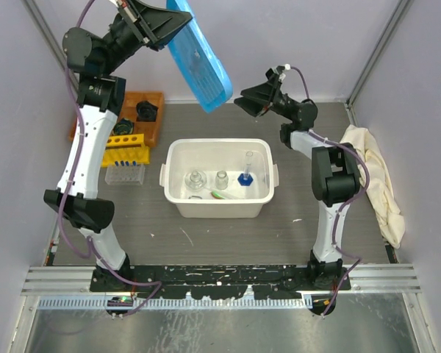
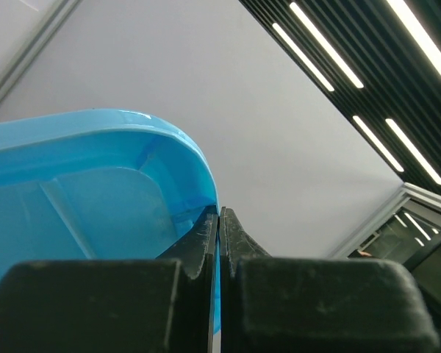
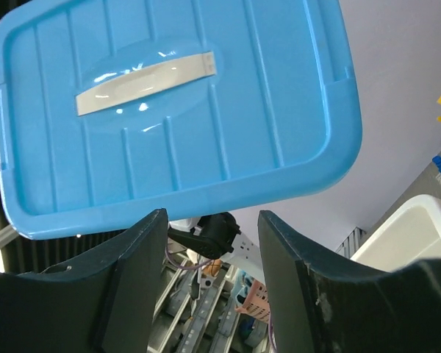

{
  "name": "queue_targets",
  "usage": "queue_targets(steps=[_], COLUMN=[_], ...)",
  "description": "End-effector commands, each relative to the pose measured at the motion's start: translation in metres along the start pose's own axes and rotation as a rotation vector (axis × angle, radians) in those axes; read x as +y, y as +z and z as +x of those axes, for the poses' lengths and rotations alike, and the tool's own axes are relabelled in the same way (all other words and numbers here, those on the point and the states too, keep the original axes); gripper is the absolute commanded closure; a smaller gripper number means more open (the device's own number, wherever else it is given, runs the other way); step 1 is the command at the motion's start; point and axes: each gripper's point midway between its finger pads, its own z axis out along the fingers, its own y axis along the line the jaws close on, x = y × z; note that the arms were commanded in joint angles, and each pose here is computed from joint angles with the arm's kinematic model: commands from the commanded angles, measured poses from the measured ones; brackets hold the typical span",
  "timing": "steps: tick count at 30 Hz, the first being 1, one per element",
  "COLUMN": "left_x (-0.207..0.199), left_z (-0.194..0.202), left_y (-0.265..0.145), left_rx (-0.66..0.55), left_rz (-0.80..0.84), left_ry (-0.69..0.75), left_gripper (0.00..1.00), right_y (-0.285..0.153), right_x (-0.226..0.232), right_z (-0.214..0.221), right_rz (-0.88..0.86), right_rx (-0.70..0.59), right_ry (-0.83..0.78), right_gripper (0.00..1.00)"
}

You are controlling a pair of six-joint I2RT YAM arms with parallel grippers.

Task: Organize the chemistry lab equipment
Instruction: Pick up the storage box lid at the center of the board.

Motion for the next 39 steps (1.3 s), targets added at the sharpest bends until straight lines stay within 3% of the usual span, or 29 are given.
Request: queue_targets(steps=[1, 17, 23, 33, 39], left_x=[-0.045, -0.092, -0.091, -0.082, -0.072], left_z=[-0.006, -0.014, -0.019, -0.020, -0.025], left_y=[-0.002, -0.013, -0.018, -0.019, -0.019], left_rx=[-0.009, -0.060, -0.092, -0.095, -0.110], left_rz=[0.165, 0.390, 0.478, 0.493, 0.507], left_ry=[0.046, 0.014, -0.033, -0.045, -0.071], left_gripper=[1.00, 1.00, 1.00, 1.00, 1.00], right_y=[0.007, 0.020, 0.044, 0.048, 0.045], right_x=[0.027, -0.002, 0.009, 0.035, 0.032], right_z=[0.011, -0.019, -0.018, -0.038, -0.043], right_rz=[-0.125, -0.191, -0.294, -0.496, -0.529], right_rx=[0.053, 0.026, 0.065, 0.038, 0.024], right_ry=[-0.080, -0.023, 0.007, 0.036, 0.073], right_gripper=[0.42, 0.39, 0.38, 0.36, 0.36])
